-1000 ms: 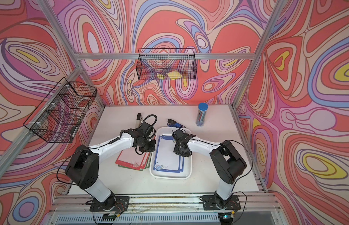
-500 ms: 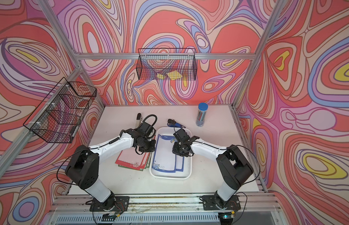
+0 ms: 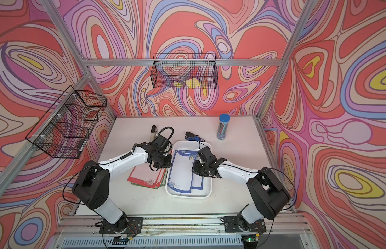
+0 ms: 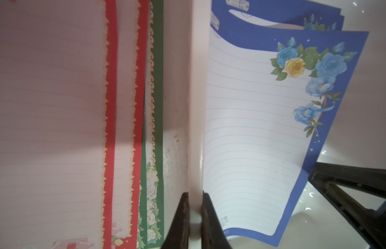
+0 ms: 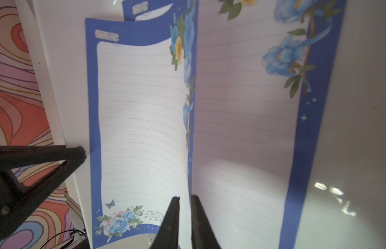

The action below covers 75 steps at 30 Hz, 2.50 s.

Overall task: Take out the stationery paper from the storage box
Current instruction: Pick up the stationery paper from the storage box.

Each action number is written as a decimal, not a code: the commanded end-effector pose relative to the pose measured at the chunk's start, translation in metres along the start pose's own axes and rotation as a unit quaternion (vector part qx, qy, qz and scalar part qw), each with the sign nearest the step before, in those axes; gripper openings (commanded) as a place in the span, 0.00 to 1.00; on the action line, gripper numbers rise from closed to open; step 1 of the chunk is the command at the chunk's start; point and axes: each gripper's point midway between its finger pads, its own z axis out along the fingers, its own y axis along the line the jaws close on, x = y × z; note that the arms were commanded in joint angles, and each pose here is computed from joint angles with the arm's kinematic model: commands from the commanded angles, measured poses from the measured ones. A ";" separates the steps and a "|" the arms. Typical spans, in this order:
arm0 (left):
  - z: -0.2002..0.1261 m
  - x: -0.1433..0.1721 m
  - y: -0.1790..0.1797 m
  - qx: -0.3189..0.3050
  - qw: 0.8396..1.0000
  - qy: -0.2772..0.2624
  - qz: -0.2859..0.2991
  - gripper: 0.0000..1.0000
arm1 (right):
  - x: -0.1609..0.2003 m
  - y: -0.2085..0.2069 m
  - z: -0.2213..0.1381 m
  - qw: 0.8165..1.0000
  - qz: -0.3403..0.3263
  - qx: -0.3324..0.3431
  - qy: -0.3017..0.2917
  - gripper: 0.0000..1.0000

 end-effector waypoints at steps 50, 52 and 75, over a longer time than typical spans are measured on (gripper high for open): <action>-0.011 -0.007 -0.001 -0.008 1.000 -0.009 -0.002 0.44 | -0.016 0.014 -0.011 0.996 -0.085 -0.011 0.010 0.00; -0.023 -0.016 -0.007 -0.001 1.000 -0.029 0.001 0.48 | -0.023 0.018 -0.026 0.992 -0.121 0.022 0.015 0.00; -0.257 -0.032 -0.125 0.280 0.825 -0.387 0.304 0.61 | -0.052 0.171 -0.298 0.827 -0.507 -0.065 -0.233 0.00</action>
